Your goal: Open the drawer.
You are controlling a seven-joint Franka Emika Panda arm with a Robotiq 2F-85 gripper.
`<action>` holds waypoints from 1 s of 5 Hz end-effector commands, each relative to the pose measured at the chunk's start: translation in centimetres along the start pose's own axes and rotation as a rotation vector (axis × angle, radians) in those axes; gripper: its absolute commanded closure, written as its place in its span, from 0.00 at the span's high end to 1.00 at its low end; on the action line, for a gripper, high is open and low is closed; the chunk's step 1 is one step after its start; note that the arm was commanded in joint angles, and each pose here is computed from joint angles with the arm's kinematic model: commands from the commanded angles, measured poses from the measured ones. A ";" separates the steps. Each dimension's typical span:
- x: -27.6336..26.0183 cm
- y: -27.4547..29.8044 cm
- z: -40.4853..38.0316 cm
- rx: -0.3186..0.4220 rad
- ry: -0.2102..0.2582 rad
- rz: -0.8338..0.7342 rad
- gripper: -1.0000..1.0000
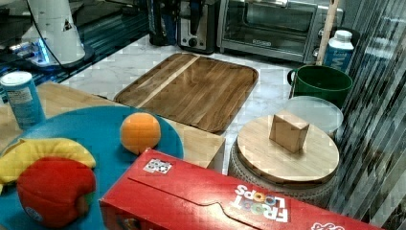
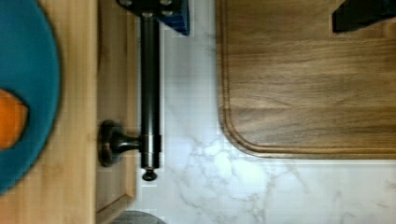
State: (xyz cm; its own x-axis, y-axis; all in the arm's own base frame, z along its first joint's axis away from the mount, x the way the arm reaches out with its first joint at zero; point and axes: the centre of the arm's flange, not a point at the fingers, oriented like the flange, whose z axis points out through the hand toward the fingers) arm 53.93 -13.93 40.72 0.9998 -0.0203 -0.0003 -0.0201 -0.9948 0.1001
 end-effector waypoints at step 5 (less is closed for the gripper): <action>-1.9 5.7 8.8 -0.031 0.102 -0.028 1.00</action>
State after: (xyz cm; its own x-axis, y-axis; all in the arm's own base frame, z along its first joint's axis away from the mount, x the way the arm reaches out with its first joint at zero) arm 52.27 -19.47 33.40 0.9967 -0.0153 0.0795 -0.0257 -0.9909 0.1318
